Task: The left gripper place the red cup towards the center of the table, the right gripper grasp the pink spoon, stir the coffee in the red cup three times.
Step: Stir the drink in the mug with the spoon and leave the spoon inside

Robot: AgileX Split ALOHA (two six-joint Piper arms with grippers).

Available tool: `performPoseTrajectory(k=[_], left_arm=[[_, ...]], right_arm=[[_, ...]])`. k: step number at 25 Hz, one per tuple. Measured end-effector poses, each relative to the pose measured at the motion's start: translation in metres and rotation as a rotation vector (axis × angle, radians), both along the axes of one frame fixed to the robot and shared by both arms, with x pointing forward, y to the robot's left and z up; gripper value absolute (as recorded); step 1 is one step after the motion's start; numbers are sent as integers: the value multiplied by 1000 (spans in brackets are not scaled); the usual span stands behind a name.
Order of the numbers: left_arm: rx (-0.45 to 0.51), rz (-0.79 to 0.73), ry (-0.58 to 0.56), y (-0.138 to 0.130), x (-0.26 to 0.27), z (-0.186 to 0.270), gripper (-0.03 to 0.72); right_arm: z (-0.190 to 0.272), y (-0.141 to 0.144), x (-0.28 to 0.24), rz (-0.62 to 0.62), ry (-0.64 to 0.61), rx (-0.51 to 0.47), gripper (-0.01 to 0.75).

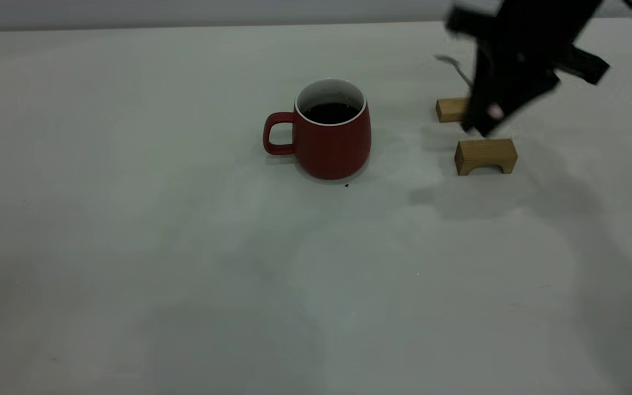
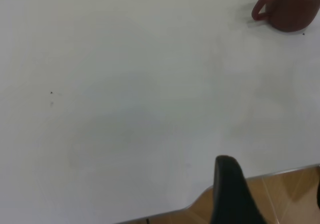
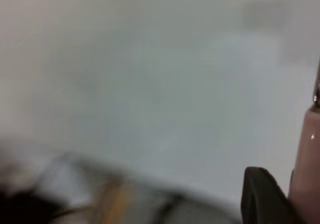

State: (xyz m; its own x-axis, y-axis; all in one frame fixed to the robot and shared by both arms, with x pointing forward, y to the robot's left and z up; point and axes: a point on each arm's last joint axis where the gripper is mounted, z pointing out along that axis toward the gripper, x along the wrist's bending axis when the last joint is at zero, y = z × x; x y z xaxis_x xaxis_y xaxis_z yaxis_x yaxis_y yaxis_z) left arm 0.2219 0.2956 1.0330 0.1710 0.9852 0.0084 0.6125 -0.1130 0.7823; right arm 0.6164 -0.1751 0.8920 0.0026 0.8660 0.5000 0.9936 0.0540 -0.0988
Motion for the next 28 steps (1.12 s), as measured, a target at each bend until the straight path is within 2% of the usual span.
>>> performPoseTrajectory(k=[4,8,11,14,17,20,25,28], left_arm=[[0,0,0,0,0,0,482],[0,0,0,0,0,0,482],[0,0,0,0,0,0,482],[0,0,0,0,0,0,482],[0,0,0,0,0,0,482],[0,0,0,0,0,0,482],[0,0,0,0,0,0,482],[0,0,0,0,0,0,482]], right_arm=[[23,22,0,-149,109,280,123],[37,42,6,-283,151,482,123],[43,55,10,-375,193,606,123],[42,65,15,-532,315,692,123],[36,72,20,-708,480,729,123],[32,80,20,-824,628,734,123],[31,91,18,-936,785,738,123],[28,94,17,-977,835,725,123]])
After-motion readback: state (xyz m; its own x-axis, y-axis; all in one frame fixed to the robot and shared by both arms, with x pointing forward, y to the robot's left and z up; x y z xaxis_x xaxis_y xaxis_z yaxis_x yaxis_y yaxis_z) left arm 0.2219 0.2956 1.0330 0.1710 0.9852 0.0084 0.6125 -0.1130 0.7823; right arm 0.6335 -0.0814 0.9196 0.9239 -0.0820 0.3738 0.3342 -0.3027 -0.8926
